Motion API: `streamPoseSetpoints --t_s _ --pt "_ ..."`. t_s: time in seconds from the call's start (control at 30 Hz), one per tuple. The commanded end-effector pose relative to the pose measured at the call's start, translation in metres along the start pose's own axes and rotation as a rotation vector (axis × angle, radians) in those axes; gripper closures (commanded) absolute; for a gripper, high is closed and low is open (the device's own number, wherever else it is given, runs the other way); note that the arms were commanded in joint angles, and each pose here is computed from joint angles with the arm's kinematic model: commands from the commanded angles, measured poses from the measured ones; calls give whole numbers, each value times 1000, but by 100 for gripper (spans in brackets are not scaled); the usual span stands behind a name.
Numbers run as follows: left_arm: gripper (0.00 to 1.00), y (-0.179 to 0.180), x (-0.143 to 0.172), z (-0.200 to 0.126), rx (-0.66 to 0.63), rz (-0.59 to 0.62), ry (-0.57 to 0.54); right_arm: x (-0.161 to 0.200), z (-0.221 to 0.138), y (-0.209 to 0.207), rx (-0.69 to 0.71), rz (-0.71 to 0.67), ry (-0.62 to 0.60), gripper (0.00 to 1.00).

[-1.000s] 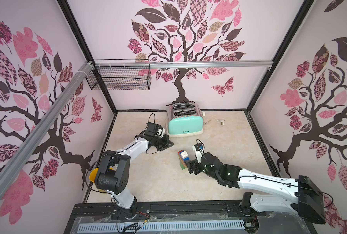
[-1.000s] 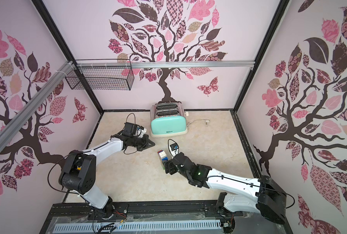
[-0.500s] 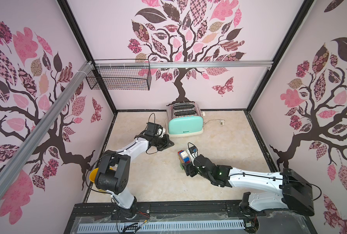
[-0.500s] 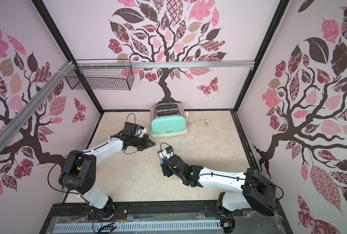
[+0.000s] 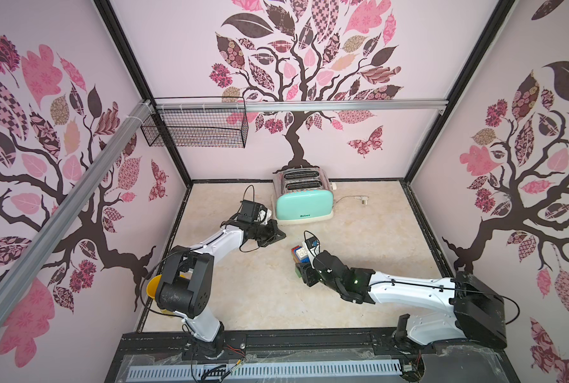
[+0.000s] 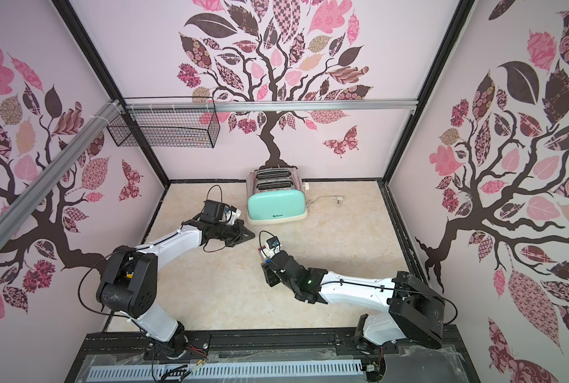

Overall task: Assemble a spoon with lego
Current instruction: Adjust the lego brick at the center of the board.

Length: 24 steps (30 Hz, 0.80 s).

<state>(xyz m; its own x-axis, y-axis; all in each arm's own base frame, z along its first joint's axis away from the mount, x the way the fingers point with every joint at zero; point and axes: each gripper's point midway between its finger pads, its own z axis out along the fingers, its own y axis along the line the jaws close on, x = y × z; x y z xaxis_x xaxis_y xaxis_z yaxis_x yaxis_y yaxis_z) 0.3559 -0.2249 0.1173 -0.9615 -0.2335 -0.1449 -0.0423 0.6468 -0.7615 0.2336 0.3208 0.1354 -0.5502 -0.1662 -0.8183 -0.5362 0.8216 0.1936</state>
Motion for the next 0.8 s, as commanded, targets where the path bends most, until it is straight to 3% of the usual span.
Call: streamPoseSetpoints --t_s 0.0,0.23,0.53,0.77 --pt "100 -6 -5 -1 17 16 -13 -11 -1 4 5 3 -21 51" --pt "100 -6 -5 -2 18 16 -14 -10 1 2 18 9 -13 60" --pt "100 -6 -5 -2 16 16 -12 -19 -6 12 -23 61 12 62" --pt "100 -6 -5 -1 14 18 -9 -29 -24 20 -198 304 146 63"
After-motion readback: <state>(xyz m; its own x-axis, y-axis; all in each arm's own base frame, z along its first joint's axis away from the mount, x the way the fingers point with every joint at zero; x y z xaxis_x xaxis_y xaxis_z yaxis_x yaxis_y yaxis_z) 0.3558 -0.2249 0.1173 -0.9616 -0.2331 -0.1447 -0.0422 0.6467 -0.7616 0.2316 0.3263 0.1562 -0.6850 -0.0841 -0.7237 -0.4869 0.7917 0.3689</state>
